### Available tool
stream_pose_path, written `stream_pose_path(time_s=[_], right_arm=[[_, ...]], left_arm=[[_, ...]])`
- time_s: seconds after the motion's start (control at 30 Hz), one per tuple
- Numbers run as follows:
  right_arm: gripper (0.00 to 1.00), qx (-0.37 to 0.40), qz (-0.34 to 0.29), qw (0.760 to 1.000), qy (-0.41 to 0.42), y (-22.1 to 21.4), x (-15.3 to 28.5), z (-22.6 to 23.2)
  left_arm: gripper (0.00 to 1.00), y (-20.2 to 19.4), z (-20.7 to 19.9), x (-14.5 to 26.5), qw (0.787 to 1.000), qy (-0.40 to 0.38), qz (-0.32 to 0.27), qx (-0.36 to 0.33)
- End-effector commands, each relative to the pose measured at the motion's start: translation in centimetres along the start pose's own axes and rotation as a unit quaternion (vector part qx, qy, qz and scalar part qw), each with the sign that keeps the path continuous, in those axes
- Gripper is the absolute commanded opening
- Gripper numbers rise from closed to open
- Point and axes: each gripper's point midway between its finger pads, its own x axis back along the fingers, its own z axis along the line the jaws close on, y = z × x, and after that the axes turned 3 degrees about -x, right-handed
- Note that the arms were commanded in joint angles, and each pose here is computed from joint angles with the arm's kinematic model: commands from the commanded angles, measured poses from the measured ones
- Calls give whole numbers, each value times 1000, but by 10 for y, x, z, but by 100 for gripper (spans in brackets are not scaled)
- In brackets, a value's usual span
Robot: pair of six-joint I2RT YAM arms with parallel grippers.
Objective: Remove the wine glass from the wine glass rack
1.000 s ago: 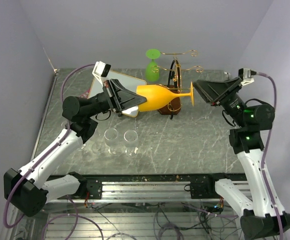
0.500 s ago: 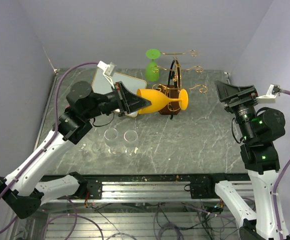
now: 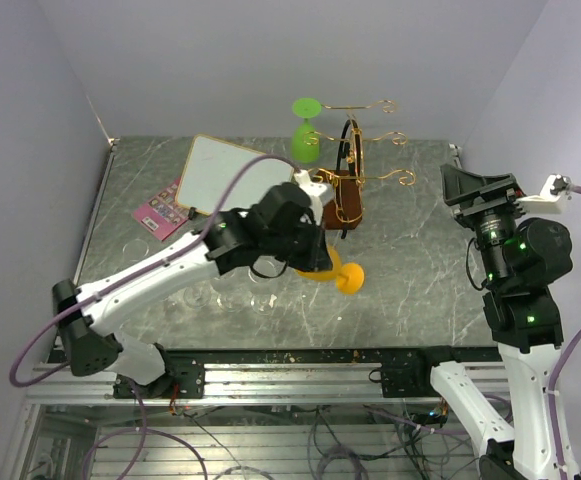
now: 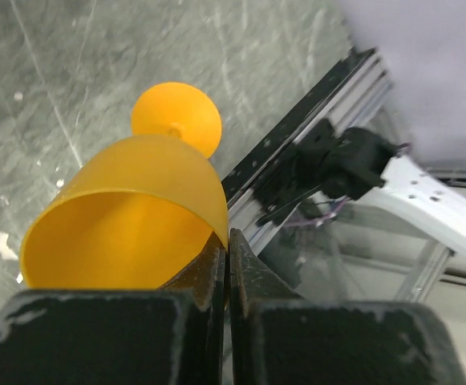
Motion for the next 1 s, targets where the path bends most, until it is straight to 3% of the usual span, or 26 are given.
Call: stream_pose_path(time_s=[0.0,0.3,0.97], right_arm=[[60,20,-23,1000,-8,13,5,1],[60,30,-29,999,-23,15,8,-6],[60,30,-27,999,-33,12,9,-12]], left_arm=[[7,-17,12,-8,994,87,42,-48],[7,-56,28,-31,968,192,126,-101],[7,-79,55,-36,951,239,164,-107]])
